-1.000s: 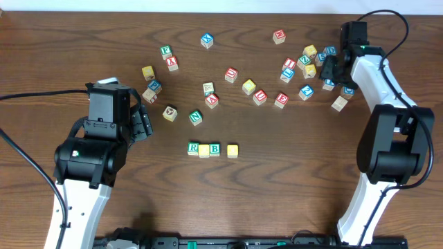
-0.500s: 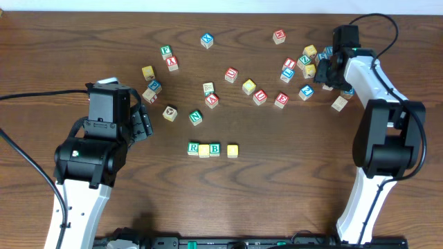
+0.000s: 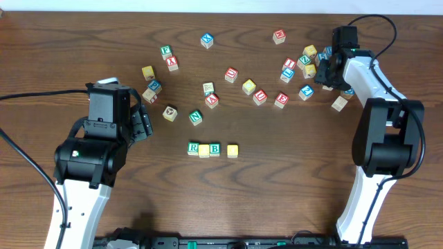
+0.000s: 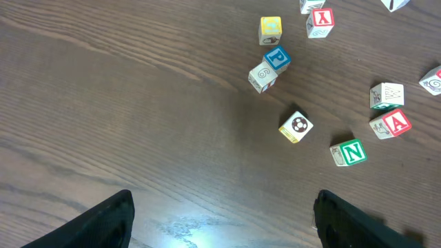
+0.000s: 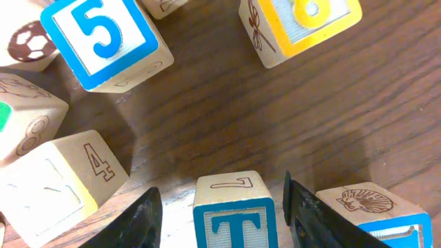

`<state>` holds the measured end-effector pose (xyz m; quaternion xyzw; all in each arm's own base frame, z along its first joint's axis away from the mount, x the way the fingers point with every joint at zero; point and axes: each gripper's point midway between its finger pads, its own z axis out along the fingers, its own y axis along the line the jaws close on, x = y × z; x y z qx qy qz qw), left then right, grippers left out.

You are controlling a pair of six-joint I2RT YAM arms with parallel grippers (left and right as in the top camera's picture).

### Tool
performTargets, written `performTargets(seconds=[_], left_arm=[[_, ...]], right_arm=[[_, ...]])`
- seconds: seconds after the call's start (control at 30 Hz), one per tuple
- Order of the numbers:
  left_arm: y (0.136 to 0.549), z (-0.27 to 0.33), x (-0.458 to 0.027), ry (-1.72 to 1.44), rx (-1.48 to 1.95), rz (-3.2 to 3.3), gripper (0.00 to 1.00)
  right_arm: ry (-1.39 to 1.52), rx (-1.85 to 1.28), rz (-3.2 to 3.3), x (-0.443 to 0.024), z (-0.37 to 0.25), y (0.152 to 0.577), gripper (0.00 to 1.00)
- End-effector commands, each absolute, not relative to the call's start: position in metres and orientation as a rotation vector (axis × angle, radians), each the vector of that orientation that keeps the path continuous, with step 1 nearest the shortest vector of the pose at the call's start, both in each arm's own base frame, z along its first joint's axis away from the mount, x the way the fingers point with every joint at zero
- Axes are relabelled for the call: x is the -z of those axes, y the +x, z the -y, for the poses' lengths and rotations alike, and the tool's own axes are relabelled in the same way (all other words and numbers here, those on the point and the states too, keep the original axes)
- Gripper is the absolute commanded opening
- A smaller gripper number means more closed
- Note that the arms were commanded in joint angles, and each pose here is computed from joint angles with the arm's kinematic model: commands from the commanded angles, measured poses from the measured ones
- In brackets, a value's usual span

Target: Spell out ROBOT

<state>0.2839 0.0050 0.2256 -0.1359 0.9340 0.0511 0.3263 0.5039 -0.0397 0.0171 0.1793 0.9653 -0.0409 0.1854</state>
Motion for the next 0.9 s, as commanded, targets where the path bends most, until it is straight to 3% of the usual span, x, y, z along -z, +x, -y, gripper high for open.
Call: performTargets(seconds=[0.0, 0.87], left_arm=[[0.2857, -0.0093, -0.2345, -0.349, -0.159, -2.424, 0.82], [0.2857, -0.0093, -0.2345, -0.349, -0.159, -2.424, 0.82]], right_arm=[[0.500, 0.124, -2.715, -0.0165, 0.0369, 0.5069, 0.51], [0.510, 0.148, -2.724, -0.0111, 0.0396, 0.5019, 0.49]])
